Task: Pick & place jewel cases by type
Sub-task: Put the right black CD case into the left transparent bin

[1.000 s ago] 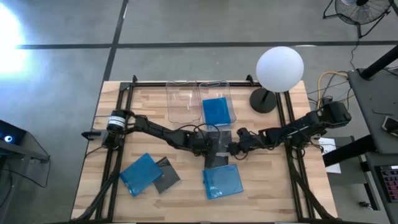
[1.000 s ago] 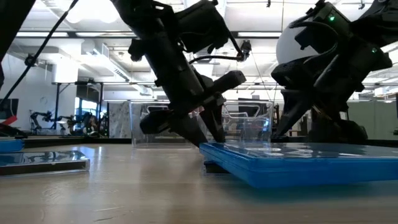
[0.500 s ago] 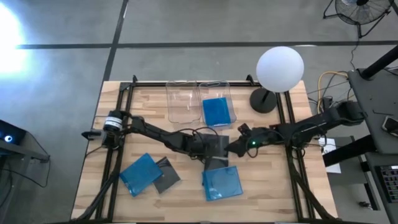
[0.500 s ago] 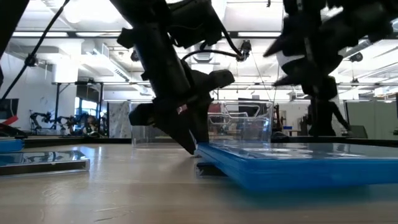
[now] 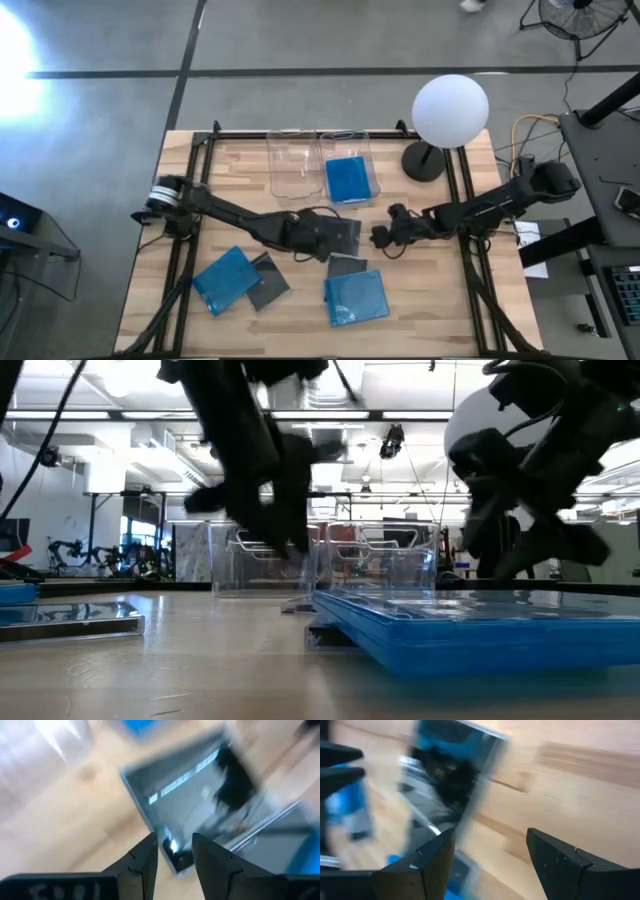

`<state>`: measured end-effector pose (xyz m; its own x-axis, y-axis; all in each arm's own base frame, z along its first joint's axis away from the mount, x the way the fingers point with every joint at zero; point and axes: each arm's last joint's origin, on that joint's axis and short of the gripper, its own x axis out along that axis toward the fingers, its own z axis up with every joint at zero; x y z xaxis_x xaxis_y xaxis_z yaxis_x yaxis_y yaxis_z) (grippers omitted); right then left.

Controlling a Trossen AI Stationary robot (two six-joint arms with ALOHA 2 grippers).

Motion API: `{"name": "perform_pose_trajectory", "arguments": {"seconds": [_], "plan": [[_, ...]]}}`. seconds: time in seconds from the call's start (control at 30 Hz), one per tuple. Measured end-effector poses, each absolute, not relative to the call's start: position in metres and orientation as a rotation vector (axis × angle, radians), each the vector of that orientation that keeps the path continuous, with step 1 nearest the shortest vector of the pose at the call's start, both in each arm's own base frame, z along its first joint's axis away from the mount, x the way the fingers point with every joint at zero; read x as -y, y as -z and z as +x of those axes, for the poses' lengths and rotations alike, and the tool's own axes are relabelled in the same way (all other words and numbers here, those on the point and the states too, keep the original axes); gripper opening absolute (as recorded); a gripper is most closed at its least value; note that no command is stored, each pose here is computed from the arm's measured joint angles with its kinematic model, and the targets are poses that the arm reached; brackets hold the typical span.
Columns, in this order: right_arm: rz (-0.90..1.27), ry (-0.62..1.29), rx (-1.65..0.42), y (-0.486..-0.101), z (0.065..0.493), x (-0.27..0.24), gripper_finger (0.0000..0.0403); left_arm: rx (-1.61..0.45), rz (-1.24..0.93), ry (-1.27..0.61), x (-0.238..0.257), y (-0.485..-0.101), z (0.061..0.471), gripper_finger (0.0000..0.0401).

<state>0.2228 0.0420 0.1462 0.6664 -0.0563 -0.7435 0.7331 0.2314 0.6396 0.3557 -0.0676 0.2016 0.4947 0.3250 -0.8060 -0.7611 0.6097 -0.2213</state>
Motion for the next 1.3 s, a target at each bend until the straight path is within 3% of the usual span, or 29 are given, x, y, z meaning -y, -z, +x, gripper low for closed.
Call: {"name": "perform_pose_trajectory", "arguments": {"seconds": [0.17, 0.5, 1.3], "plan": [[1.236, 0.526, -0.677, -0.135, 0.249, -0.049, 0.0240, -0.795, -0.670, -0.783, 0.057, -0.195, 0.340, 0.0103], [1.192, 0.645, -0.761, -0.118, 0.264, -0.055, 0.0240, -0.770, -0.894, -0.705, 0.056, -0.163, 0.332, 0.0103], [1.214, 0.559, -0.698, -0.105, 0.283, -0.057, 0.0240, -0.707, -1.002, -0.618, 0.065, -0.130, 0.336, 0.0104]]}}
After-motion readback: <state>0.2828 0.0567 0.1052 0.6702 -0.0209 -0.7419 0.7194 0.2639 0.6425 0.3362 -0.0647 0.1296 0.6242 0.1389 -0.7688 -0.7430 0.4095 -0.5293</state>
